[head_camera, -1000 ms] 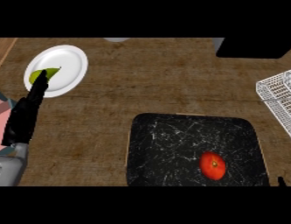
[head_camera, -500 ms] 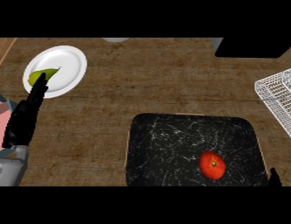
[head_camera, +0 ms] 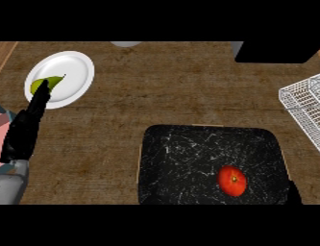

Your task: Pick the tomato from the tray and place it in the tiered basket

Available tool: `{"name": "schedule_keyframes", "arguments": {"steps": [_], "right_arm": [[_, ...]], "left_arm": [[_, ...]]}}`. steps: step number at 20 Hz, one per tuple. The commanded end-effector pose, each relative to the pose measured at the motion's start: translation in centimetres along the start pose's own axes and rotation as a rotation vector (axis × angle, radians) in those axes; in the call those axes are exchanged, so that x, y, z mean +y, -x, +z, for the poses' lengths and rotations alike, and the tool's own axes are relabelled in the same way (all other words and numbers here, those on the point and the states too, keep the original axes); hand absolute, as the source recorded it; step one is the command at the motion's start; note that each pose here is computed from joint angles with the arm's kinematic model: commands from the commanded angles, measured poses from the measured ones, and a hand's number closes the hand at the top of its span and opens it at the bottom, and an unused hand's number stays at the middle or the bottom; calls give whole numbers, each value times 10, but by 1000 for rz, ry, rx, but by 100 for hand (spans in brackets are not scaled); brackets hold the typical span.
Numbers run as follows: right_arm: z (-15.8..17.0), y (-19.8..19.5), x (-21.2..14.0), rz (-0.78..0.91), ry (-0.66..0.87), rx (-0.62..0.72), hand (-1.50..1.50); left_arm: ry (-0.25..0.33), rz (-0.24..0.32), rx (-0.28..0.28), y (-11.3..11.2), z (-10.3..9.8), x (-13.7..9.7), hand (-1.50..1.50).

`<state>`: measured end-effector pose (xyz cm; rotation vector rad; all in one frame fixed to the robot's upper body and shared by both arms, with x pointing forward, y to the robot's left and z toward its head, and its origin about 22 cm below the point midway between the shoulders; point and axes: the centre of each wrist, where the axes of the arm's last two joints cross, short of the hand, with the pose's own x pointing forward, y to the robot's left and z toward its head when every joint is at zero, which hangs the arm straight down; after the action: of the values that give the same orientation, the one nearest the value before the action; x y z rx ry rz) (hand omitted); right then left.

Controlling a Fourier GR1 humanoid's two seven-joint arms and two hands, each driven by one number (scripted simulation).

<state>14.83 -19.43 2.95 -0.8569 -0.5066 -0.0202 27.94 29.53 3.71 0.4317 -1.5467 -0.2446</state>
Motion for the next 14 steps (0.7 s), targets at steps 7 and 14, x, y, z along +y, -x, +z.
{"name": "schedule_keyframes", "arguments": {"steps": [7,14], "right_arm": [[-9,-18,22,-31,-38,220,-150],[-16,-27,32,-50,-87,232,-150]], "left_arm": [[0,-3,-2,7,2,0,0],[8,18,6,-1,6,-3,0]]}}
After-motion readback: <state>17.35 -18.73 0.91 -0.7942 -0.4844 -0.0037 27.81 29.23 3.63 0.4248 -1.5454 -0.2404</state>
